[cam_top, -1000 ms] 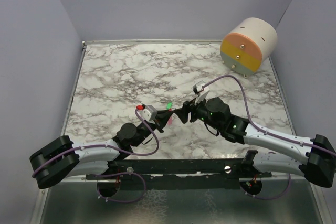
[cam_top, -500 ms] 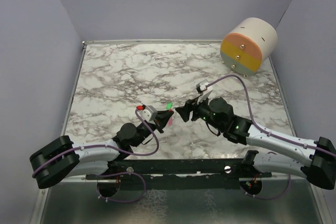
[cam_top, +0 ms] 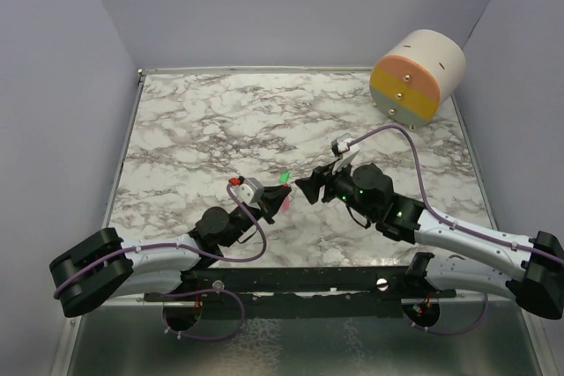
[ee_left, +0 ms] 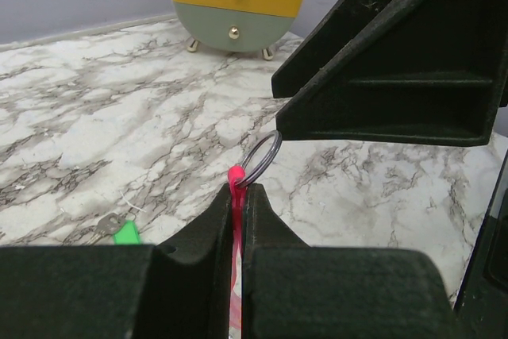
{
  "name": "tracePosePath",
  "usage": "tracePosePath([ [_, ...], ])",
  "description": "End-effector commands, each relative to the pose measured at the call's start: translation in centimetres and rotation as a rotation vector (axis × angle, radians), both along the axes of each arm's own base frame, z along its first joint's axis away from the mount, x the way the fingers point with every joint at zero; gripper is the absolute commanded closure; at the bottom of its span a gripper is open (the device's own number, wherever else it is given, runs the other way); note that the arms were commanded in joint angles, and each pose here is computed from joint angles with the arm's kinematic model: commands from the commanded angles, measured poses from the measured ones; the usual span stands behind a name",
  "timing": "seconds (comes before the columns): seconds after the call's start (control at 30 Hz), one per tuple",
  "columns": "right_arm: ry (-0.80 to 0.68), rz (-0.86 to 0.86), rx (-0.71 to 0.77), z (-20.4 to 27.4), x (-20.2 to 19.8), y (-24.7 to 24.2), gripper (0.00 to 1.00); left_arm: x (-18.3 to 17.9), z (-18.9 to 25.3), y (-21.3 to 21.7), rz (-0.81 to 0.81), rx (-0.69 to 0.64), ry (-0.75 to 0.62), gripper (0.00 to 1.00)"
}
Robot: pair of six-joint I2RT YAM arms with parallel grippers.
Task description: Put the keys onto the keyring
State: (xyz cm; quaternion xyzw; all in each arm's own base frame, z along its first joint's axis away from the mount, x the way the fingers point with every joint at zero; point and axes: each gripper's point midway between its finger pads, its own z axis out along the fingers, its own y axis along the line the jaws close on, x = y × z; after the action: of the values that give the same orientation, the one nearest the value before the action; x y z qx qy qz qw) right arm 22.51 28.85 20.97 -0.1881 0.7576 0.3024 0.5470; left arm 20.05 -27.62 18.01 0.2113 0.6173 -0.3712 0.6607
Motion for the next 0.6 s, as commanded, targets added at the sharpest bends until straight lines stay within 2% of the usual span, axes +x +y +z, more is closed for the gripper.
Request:
tracePosePath([
  [0.0,-0.018,-0.041,0.013,0.85,0.27,-0.70,0.38,-0.34,0.18,0.11,-0.013,-0.009,-0.006,1.00],
  [0.33,-0.024,-0.066,0.008,1.10,0.47,-1.25,0.38,-0.26,0.16,0.26,-0.006,-0.010,-0.006,1.00],
  [0.57,-0.037,-0.022,-0.017,0.83,0.09,-0.84,0.38,-0.11,0.10,0.33,0.004,-0.003,-0.002,1.00],
])
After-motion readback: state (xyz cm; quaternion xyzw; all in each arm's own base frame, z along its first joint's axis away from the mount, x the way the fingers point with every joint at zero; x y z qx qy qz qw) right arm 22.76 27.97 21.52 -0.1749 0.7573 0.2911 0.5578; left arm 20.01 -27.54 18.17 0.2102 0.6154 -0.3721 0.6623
